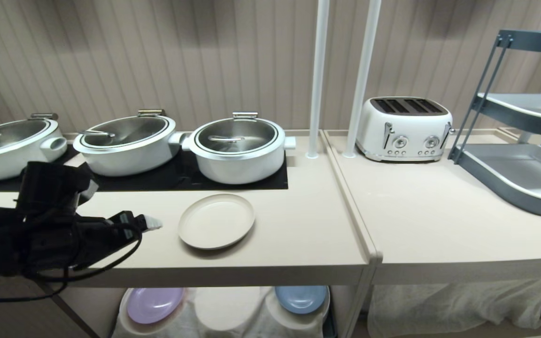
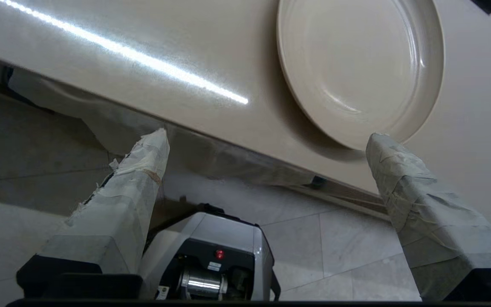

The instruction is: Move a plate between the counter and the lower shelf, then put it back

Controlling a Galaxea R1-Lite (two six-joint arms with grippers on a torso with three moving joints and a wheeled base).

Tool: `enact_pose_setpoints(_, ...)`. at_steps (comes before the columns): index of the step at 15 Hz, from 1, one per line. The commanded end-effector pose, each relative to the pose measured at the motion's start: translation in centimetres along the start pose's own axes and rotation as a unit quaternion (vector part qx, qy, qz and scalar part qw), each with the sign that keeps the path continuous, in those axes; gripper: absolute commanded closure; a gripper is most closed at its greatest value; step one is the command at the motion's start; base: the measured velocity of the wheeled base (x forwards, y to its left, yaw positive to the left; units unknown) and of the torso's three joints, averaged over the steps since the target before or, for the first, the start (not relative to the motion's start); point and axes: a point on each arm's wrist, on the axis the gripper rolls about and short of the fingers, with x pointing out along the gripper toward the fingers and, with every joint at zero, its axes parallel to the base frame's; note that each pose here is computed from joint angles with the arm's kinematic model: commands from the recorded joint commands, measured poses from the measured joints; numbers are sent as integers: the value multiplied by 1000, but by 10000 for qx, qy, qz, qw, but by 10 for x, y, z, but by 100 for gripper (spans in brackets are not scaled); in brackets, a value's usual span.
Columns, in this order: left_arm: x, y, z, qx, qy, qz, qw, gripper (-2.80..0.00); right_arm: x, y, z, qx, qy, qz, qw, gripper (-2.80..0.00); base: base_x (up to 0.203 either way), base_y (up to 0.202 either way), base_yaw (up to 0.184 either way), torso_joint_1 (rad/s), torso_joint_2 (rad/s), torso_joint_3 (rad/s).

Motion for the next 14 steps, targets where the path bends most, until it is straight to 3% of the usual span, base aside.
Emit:
enact_pose_setpoints(1, -11, 1, -8, 34, -66, 0, 10000, -280, 0, 0, 0, 1, 5, -4, 10000, 0, 0, 0, 0, 0, 0, 0)
enact_pose_setpoints(2, -13, 2, -10, 39, -91, 10, 10000, -280, 0, 0, 0, 1, 5, -4, 10000, 0, 0, 0, 0, 0, 0, 0)
enact_pose_setpoints(3, -18, 3, -11, 36, -139, -10, 9999, 0, 0, 0, 0, 1, 5, -4, 10000, 0, 0, 0, 0, 0, 0, 0)
enact_pose_setpoints(9, -36, 7, -13, 28, -428, 24, 9991, 0, 0, 0, 0, 1, 5, -4, 10000, 0, 0, 0, 0, 0, 0, 0)
enact_pose_setpoints(14, -48, 10, -21, 329, -591, 50, 9977, 0, 0, 0, 0, 1, 5, -4, 10000, 0, 0, 0, 0, 0, 0, 0)
